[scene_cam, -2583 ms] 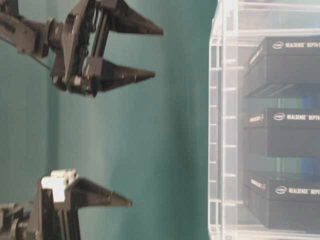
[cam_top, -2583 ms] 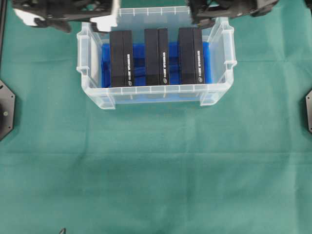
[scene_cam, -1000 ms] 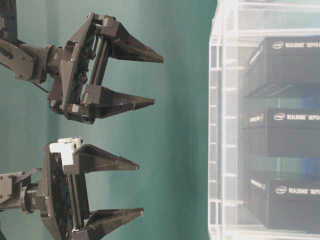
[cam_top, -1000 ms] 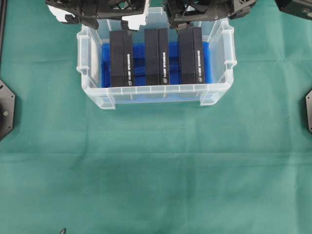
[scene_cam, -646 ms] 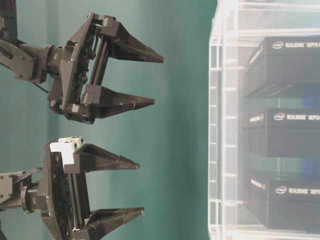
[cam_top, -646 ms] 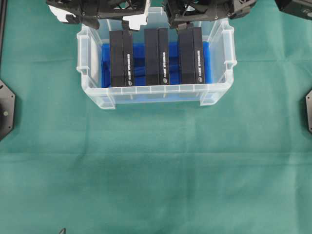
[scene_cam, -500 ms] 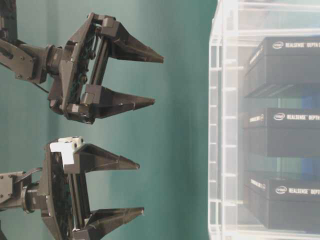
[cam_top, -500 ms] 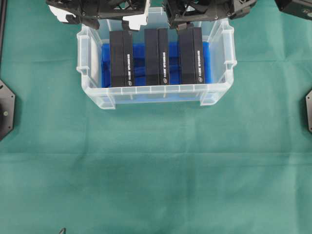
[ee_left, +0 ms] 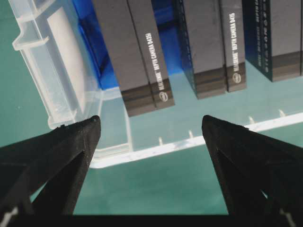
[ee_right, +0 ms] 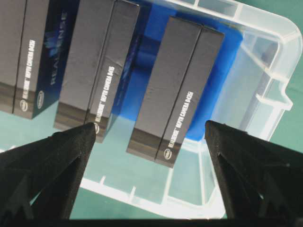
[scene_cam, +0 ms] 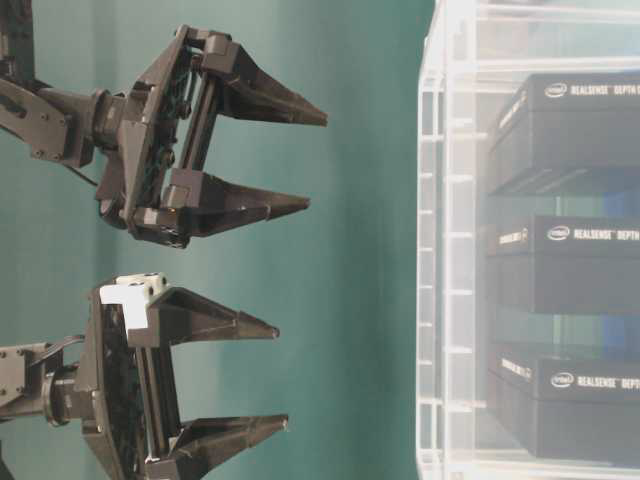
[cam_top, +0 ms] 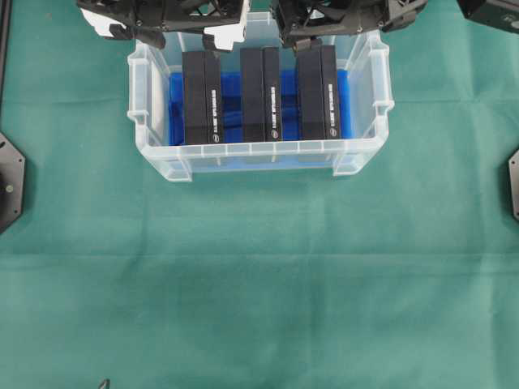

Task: Take the box out of the case with both arms.
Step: 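Lower both open grippers down around the left and right boxes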

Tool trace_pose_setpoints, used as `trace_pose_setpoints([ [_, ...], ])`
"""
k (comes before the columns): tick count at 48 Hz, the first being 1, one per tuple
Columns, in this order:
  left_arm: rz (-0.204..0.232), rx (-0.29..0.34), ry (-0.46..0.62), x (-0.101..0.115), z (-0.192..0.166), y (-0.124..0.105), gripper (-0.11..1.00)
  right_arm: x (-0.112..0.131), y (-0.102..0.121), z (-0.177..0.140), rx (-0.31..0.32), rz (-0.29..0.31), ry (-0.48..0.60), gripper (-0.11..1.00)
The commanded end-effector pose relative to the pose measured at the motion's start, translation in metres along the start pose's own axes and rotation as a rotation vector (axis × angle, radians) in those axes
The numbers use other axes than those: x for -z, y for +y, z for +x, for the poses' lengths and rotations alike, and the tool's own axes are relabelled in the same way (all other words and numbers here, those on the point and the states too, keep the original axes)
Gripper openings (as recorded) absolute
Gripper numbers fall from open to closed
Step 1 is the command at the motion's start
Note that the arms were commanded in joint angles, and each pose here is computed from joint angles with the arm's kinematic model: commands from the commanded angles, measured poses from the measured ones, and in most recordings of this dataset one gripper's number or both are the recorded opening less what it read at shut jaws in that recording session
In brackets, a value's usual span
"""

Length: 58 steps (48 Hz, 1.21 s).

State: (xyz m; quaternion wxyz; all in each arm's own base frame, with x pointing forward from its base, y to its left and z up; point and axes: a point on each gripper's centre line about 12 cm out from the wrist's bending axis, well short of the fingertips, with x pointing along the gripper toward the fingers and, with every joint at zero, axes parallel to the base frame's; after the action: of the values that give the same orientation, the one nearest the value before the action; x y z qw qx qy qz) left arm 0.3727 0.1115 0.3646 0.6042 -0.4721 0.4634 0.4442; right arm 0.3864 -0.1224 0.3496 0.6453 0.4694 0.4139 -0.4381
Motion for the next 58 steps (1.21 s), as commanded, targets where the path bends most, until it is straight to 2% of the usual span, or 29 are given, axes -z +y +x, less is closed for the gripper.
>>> trace_pose_setpoints([
  [1, 0.000, 0.030, -0.019, -0.001, -0.011, 0.000, 0.91, -0.002, 0.002, -0.012, -0.033, 0.002, -0.017, 0.95],
  [30, 0.009, 0.027, -0.018, -0.001, -0.010, 0.000, 0.91, -0.002, 0.002, -0.013, -0.033, 0.000, -0.017, 0.95],
  [51, 0.011, 0.014, -0.013, 0.001, -0.002, 0.002, 0.91, -0.001, 0.000, -0.010, -0.011, 0.001, -0.009, 0.95],
  [58, 0.007, 0.014, -0.020, 0.000, 0.008, 0.003, 0.91, 0.002, -0.001, 0.003, 0.020, -0.004, 0.007, 0.95],
])
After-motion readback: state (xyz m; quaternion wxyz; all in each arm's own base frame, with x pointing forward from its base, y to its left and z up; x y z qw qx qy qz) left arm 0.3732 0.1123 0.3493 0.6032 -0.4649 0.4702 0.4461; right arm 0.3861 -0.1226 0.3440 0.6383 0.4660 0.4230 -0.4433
